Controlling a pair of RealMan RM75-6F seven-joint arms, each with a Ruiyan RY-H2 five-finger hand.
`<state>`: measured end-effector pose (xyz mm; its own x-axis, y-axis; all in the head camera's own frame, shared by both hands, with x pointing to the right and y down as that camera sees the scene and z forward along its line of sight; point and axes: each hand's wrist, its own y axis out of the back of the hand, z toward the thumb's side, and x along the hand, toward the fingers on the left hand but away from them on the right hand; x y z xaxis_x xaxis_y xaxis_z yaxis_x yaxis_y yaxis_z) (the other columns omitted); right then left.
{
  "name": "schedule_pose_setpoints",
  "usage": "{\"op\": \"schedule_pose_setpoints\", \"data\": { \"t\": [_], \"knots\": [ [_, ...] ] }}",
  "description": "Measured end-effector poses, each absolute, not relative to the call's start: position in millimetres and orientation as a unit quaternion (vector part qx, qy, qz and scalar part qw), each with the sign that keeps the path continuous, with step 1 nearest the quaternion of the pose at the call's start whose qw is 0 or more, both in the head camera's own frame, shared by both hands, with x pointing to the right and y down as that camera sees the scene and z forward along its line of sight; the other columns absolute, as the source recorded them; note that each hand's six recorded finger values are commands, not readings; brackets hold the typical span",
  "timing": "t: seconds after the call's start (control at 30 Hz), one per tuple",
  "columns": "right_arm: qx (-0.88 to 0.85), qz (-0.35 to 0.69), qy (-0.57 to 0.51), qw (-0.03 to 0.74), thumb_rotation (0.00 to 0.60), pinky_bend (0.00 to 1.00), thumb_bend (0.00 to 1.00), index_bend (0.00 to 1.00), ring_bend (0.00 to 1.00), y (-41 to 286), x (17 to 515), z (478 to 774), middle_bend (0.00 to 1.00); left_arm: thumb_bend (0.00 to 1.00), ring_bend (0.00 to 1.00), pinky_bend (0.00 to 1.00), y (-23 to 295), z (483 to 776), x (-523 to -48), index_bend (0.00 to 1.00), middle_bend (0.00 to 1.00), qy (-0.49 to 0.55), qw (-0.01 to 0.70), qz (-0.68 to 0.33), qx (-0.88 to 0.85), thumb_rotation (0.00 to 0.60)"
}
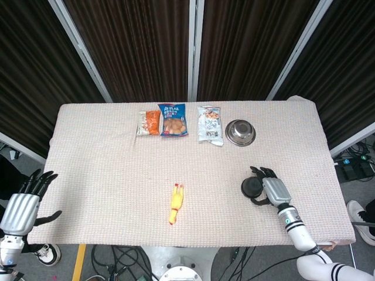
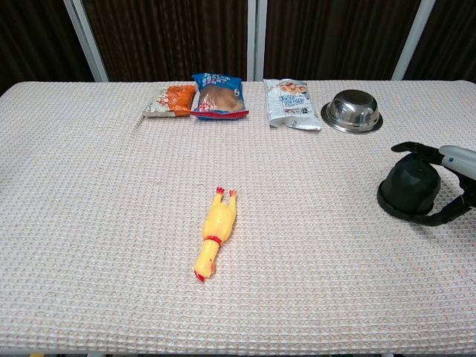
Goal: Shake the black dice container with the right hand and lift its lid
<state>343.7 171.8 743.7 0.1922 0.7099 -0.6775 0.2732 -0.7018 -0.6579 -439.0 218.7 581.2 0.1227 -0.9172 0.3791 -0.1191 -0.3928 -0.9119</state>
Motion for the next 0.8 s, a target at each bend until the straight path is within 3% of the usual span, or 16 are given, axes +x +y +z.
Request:
{"op": "schedule_pose_setpoints", "data": {
  "t": [0.8],
  "knots": [
    [-0.743, 0.543, -0.332, 0.208, 0.6, 0.0, 0.15, 0.0, 0.0, 170.4, 342.0, 742.4, 0.28, 0.09, 0.03, 0.17, 215.5, 580.9, -438.4, 0.13, 0.11, 0.404, 0.378, -0.526, -0.647, 0.6]
  ]
}}
